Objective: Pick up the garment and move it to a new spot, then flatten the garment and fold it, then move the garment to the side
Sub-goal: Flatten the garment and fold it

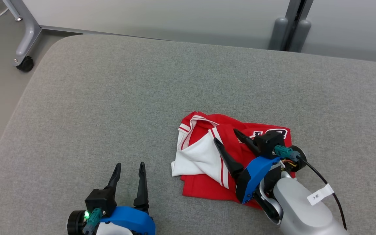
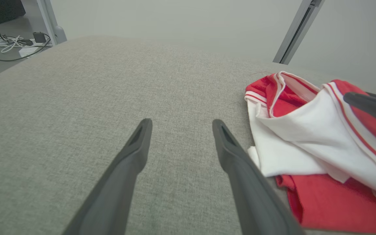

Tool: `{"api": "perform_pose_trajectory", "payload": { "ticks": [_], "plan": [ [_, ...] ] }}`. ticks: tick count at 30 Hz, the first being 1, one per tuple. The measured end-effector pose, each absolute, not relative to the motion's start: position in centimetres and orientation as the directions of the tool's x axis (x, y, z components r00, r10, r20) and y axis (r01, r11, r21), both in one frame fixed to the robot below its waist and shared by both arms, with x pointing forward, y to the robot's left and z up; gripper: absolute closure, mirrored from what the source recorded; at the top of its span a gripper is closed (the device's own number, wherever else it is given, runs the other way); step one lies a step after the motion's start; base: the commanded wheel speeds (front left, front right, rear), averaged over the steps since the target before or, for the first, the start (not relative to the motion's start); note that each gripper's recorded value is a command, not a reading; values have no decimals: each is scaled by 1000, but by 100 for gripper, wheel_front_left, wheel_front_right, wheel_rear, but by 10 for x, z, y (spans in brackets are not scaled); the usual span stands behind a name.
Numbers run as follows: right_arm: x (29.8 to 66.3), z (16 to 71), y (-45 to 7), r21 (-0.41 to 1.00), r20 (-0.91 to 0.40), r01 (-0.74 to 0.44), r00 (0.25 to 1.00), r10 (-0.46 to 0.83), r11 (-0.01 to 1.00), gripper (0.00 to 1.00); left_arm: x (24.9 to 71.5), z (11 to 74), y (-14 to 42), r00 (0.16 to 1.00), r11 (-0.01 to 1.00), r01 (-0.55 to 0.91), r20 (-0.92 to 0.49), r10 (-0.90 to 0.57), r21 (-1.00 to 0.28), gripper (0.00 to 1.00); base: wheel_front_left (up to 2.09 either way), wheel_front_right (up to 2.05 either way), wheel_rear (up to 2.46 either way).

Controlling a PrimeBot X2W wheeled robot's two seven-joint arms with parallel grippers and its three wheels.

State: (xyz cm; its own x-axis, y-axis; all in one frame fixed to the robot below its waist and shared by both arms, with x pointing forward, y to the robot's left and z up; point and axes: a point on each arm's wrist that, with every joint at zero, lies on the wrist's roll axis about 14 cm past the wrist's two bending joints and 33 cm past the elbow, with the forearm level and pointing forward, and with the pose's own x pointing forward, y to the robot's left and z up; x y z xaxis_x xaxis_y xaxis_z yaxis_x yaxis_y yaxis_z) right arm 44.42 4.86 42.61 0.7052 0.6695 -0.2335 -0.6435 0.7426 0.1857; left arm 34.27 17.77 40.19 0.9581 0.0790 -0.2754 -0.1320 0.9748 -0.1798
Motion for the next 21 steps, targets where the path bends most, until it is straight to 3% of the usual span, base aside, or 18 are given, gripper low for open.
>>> {"api": "perform_pose_trajectory", "payload": {
  "ticks": [1, 2, 3, 4, 5, 6, 13, 21],
  "plan": [
    [444, 425, 49, 184, -237, -647, 702, 672, 740, 1, 344, 402, 177, 958, 975, -131, -275, 77, -181, 0, 0, 0, 0],
    [443, 425, 50, 183, -239, -649, 699, 674, 738, 19, 344, 402, 176, 959, 975, -128, -274, 75, -181, 0, 0, 0, 0],
    [442, 424, 51, 179, -245, -655, 693, 678, 734, 55, 345, 403, 176, 959, 975, -128, -273, 74, -183, 0, 0, 0, 0],
    [441, 423, 53, 178, -248, -659, 689, 681, 731, 69, 346, 404, 176, 960, 974, -127, -270, 73, -186, 0, 0, 0, 0],
    [440, 423, 53, 180, -250, -661, 686, 684, 728, 93, 348, 405, 176, 962, 975, -124, -265, 72, -187, 0, 0, 0, 0],
    [440, 423, 55, 178, -250, -665, 682, 687, 725, 100, 349, 406, 175, 963, 975, -122, -262, 71, -187, 0, 0, 0, 0],
    [432, 447, 73, 156, -165, -722, 654, 739, 674, 100, 347, 411, 177, 966, 974, -124, -246, 76, -188, 0, 0, 0, 0],
    [367, 451, 106, 150, -177, -846, 486, 856, 511, 100, 337, 417, 181, 969, 974, -132, -229, 88, -186, 0, 0, 0, 0]
  ]
}}
